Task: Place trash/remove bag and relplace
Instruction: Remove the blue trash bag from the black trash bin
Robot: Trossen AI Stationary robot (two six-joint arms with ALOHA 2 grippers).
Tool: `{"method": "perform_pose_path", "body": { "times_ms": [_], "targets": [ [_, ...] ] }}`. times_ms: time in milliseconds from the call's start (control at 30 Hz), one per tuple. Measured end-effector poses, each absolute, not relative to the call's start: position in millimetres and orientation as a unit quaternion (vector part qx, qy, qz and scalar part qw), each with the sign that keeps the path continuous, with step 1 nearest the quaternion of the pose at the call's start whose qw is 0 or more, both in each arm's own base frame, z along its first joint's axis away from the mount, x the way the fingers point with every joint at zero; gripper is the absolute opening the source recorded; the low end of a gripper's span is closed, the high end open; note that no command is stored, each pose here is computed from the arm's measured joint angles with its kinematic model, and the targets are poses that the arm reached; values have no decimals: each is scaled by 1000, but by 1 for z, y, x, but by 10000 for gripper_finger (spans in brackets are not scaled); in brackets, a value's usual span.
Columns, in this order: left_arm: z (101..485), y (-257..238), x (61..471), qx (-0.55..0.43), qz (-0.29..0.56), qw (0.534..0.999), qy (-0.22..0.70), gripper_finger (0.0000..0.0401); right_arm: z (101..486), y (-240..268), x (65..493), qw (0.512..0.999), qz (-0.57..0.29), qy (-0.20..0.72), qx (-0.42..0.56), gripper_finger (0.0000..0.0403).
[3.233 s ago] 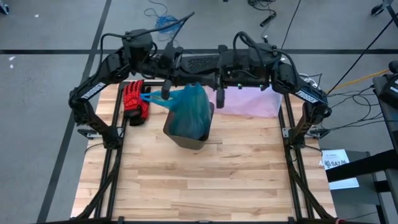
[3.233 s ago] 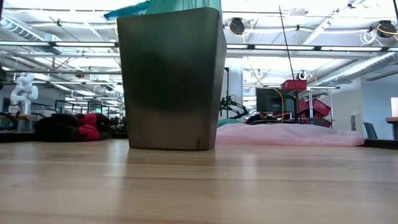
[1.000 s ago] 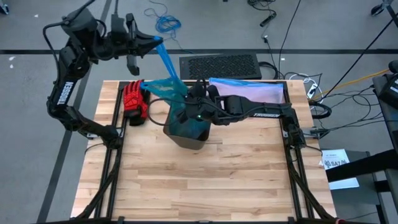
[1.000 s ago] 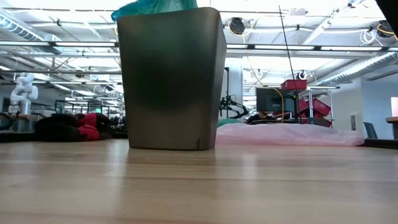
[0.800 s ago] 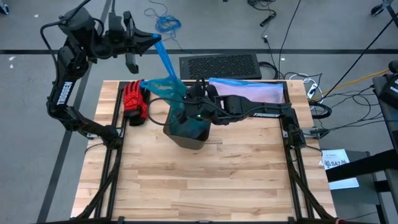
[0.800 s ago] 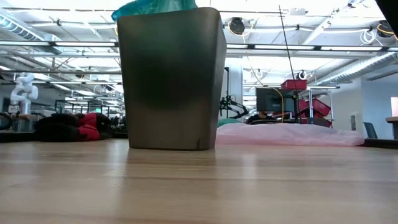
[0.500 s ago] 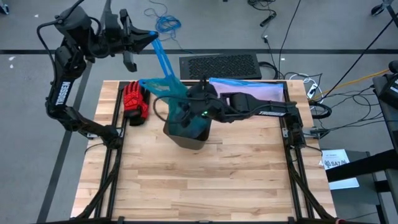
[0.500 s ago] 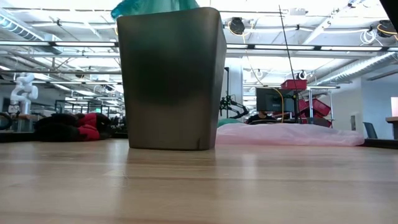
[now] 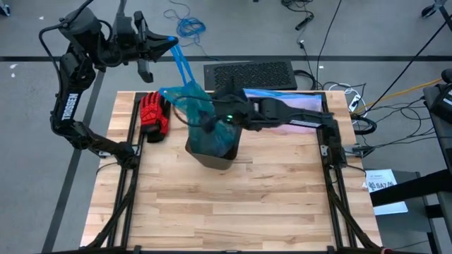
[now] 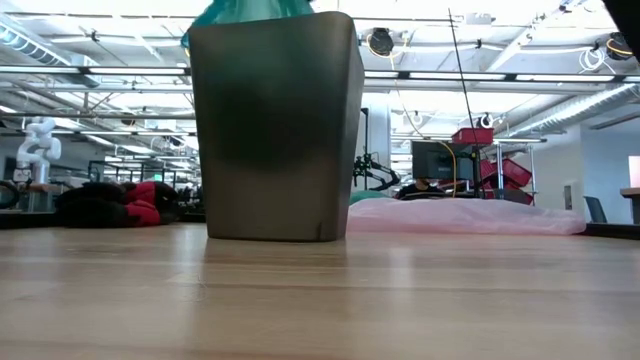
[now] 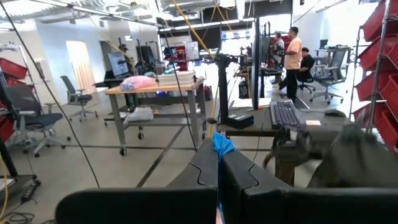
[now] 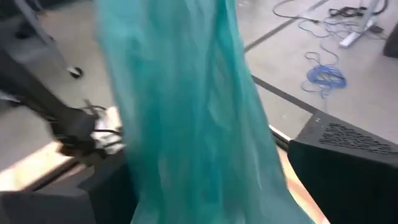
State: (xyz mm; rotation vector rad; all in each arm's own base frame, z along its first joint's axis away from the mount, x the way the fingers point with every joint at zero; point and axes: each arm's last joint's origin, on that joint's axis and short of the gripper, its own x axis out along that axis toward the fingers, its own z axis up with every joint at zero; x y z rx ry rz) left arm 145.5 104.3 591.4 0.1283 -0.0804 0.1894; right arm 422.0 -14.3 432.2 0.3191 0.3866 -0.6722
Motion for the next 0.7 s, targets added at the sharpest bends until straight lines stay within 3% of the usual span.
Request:
{"method": "perform_pose_path", "body": {
  "times_ms": [100, 333, 467, 600, 700],
  "targets": [
    [591, 104, 145, 64, 94, 993, -40, 0, 418, -31, 439, 913, -334, 185, 145, 380],
    [591, 104, 145, 63, 90, 993, -39, 0, 393, -57, 488, 952, -207, 119, 191, 380],
    [591, 104, 145, 61, 86, 994, -37, 0, 370, -65, 503, 945, -197, 129, 227, 373],
    [590, 104, 146, 59, 86, 994, -35, 0, 350, -71, 511, 933, -213, 151, 246, 320],
    [592, 103, 145, 65, 86, 993, -43, 0, 343, -74, 513, 930, -217, 164, 246, 235]
  ]
}}
